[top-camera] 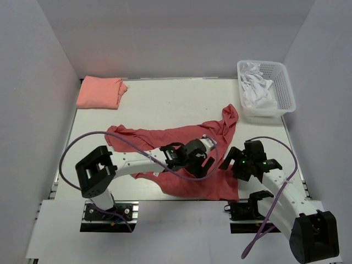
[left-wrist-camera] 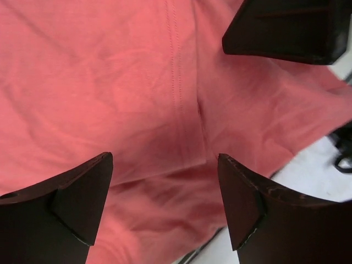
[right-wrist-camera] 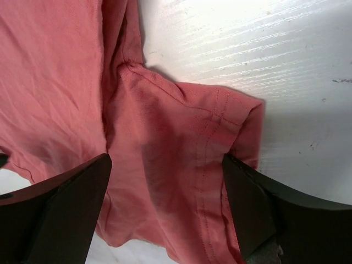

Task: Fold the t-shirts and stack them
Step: Flatten out the tshirt

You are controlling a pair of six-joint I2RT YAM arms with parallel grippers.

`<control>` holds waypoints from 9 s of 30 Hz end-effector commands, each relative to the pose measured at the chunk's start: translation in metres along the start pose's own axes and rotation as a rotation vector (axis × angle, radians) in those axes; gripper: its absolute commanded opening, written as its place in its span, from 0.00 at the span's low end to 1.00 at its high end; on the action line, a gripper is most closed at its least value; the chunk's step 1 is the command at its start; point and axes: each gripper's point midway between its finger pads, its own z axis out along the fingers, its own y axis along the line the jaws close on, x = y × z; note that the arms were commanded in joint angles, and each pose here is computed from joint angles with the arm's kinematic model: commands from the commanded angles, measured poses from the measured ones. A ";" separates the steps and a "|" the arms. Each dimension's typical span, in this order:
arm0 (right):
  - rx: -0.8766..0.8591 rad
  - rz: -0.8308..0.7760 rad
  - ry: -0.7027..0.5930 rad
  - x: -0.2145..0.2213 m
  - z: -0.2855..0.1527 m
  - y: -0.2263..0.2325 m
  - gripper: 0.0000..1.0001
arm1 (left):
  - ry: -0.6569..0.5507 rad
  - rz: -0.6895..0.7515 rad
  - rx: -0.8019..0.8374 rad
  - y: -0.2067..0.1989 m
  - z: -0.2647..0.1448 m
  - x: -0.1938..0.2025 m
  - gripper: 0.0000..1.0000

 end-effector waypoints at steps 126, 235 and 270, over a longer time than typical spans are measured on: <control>0.073 -0.320 -0.024 -0.080 0.092 0.061 0.90 | -0.262 -0.935 -0.759 0.311 -0.087 0.067 1.00; 0.433 -0.161 -0.285 -0.207 0.108 0.038 0.45 | -0.115 -0.633 -0.667 0.300 -0.055 0.037 1.00; 0.507 -0.495 -0.473 -0.353 0.050 0.079 0.42 | 0.088 -0.604 -0.929 0.330 -0.069 0.106 1.00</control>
